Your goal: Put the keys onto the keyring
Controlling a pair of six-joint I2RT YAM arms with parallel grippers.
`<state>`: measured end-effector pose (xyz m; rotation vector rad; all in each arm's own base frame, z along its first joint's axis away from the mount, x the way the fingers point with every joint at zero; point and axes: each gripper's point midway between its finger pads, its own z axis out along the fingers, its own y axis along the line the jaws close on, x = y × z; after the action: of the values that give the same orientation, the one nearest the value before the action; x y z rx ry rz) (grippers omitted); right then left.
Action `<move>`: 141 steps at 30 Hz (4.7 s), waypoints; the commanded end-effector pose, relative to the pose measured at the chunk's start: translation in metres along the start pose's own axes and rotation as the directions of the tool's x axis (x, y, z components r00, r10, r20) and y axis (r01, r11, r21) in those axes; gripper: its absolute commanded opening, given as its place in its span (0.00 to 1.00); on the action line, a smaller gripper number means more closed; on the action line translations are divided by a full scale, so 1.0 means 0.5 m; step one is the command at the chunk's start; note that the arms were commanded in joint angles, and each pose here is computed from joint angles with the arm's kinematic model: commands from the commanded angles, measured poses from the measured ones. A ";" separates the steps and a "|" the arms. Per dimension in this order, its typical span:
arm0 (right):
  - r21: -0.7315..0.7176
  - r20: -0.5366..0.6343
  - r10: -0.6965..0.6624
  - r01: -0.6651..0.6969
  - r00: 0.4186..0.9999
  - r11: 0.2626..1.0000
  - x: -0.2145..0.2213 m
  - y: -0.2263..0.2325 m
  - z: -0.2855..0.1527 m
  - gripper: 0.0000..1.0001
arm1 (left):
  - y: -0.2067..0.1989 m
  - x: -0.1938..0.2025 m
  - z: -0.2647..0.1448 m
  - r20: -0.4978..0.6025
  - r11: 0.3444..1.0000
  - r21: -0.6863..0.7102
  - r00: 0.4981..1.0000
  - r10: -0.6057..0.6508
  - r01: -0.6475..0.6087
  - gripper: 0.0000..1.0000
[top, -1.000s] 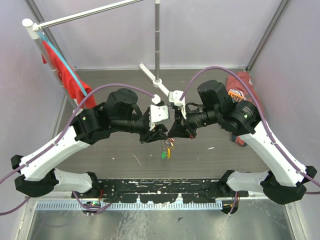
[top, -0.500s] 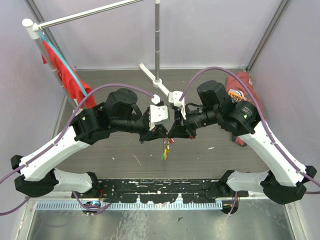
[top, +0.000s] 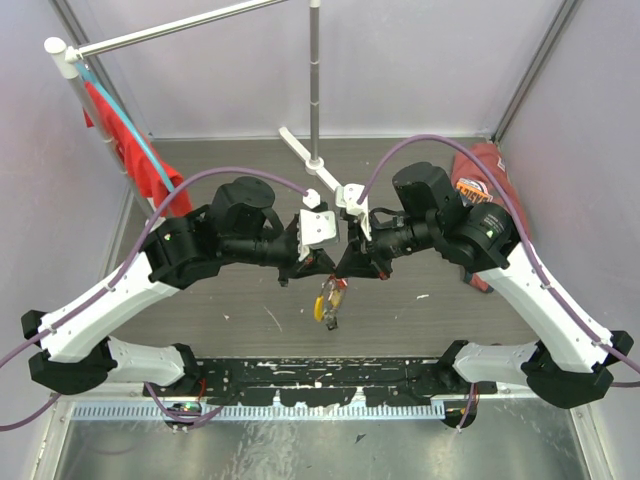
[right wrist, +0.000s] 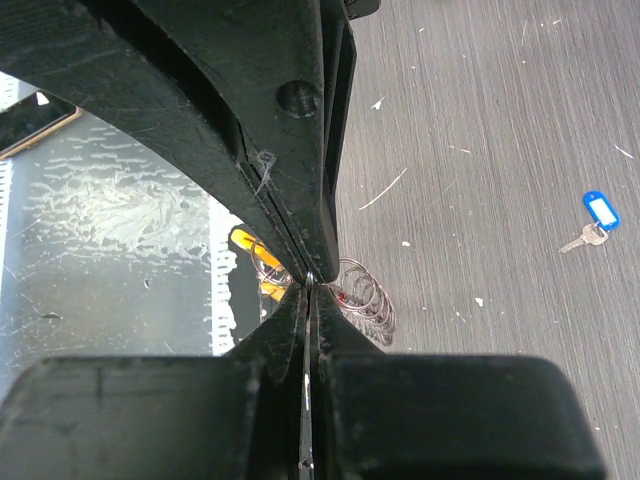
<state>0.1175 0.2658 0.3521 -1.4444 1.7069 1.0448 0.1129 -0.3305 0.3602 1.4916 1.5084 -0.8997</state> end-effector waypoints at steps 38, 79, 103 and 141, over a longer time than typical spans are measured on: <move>0.174 0.637 -0.047 -0.085 0.769 0.981 -0.261 0.015 -0.141 0.33 | 0.021 -0.232 -0.206 0.847 0.969 -0.139 0.531 0.011 0.202 0.00; 0.127 0.527 -0.252 0.217 0.812 0.968 -0.212 0.082 -0.132 0.24 | -0.042 -0.276 -0.172 0.810 0.999 0.018 0.584 -0.042 0.048 0.00; 0.130 0.535 -0.254 0.218 0.806 0.967 -0.215 0.087 -0.138 0.14 | -0.039 -0.273 -0.165 0.802 0.999 0.016 0.595 -0.044 0.052 0.00; 0.192 0.494 -0.249 0.176 0.833 0.966 -0.215 0.066 -0.151 0.06 | -0.048 -0.260 -0.129 0.732 0.999 0.043 0.681 -0.037 0.008 0.00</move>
<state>0.1078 0.2586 0.4613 -1.1299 1.2613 1.0866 0.0869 -0.3353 0.4807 0.9278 0.9733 -1.3539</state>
